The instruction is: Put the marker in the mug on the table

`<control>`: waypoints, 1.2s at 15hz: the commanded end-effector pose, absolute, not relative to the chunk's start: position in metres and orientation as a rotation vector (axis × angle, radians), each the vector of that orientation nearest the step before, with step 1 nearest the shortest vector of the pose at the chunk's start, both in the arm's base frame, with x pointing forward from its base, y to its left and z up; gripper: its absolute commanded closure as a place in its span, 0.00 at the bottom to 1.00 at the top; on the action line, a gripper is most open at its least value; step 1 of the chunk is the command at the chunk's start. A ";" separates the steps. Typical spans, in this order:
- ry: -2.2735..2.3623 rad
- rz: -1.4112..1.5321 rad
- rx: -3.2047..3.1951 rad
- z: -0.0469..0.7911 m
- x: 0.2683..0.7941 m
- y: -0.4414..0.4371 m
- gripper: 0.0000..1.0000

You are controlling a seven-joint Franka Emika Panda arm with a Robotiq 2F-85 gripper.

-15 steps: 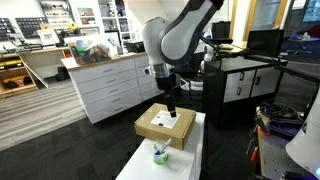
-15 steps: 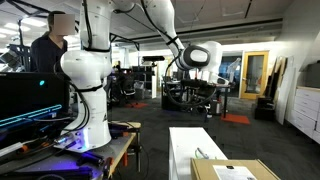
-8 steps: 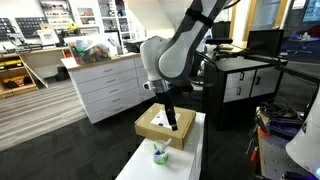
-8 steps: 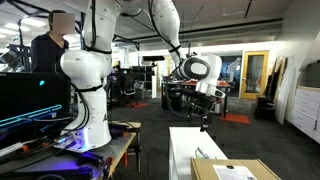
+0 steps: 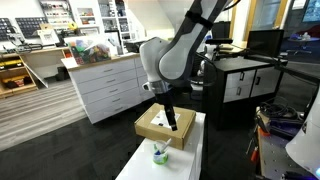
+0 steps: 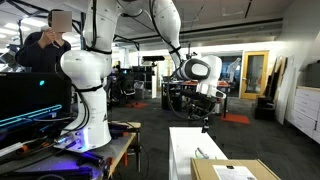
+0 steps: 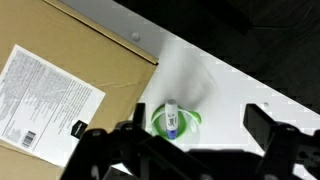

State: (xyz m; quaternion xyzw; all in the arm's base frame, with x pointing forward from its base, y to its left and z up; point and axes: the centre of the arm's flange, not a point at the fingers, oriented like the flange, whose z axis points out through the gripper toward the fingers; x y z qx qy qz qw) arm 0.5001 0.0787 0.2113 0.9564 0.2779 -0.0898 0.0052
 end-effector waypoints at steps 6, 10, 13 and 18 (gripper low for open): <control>1.035 -0.201 2.910 0.150 0.500 0.082 0.00; 1.096 -0.190 2.892 0.130 0.501 0.084 0.00; 1.147 -0.172 2.892 0.117 0.503 0.084 0.00; 1.211 -0.196 2.883 0.094 0.506 0.087 0.00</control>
